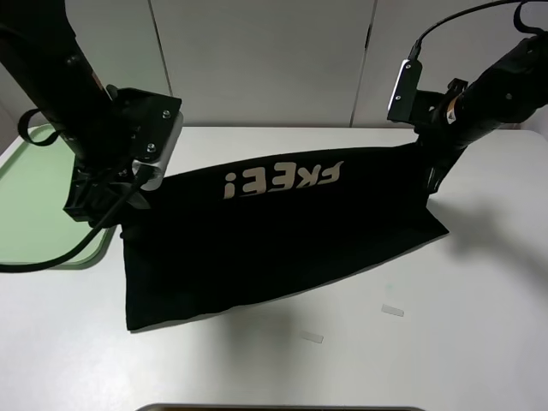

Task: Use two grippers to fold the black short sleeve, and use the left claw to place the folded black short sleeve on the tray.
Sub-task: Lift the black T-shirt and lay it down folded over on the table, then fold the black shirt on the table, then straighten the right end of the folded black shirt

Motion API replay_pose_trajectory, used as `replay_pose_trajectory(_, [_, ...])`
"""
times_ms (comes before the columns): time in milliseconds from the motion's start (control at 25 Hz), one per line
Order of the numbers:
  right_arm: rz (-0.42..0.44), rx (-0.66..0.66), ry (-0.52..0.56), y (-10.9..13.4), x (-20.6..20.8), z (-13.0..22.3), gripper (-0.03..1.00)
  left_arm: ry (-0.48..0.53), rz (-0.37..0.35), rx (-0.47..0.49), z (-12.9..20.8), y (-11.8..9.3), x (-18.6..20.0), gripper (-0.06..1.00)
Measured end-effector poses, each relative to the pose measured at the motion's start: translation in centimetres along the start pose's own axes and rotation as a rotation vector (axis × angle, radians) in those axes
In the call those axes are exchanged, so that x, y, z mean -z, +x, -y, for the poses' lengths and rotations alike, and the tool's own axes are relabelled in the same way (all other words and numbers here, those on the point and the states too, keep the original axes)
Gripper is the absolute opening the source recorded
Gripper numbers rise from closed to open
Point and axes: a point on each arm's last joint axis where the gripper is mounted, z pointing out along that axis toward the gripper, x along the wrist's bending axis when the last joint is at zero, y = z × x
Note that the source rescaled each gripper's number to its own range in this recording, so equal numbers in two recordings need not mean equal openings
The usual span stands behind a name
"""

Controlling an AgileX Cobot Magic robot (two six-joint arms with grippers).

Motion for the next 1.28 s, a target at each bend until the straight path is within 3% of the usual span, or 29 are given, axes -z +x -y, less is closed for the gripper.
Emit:
replay_pose_trajectory(80, [-0.022,-0.018,0.031,0.1,0.0,0.3,0.2,0.043,0.046,-0.014,0.4,-0.4,0.0,0.21])
replay_pose_trajectory(160, [-0.039,-0.044,0.048,0.2,0.0,0.6,0.52,0.053,0.054,-0.004,0.5,-0.5,0.0,0.44])
replay_pose_trajectory(200, [-0.039,-0.044,0.048,0.2,0.0,0.6,0.52,0.053,0.052,0.014,0.5,-0.5,0.0,0.56])
replay_pose_trajectory(240, [-0.041,-0.054,0.047,0.2,0.0,0.6,0.71,0.05,0.044,0.041,0.5,-0.4,0.0,0.67])
replay_pose_trajectory(280, [-0.044,-0.064,0.046,0.2,0.0,0.6,0.83,0.046,0.031,0.069,0.4,-0.3,0.0,0.75])
replay_pose_trajectory(360, [-0.048,-0.077,0.044,0.3,0.0,0.6,0.94,0.038,0.009,0.11,0.4,-0.1,0.0,0.83])
replay_pose_trajectory(600, [-0.051,-0.094,0.044,0.3,0.2,0.5,1.0,0.099,-0.061,0.1,0.9,0.5,0.1,0.88])
replay_pose_trajectory(720, [-0.033,-0.1,0.028,-0.1,0.8,0.4,1.0,0.096,-0.113,0.158,1.0,1.0,0.2,0.88])
replay_pose_trajectory(960, [0.09,-0.116,-0.079,-2.0,4.8,-0.4,1.0,0.065,-0.171,0.232,0.8,1.5,0.2,0.88])
replay_pose_trajectory(1280, [0.25,-0.134,-0.215,-3.9,10.4,-0.9,1.0,0.019,-0.251,0.235,0.8,0.9,2.5,0.89])
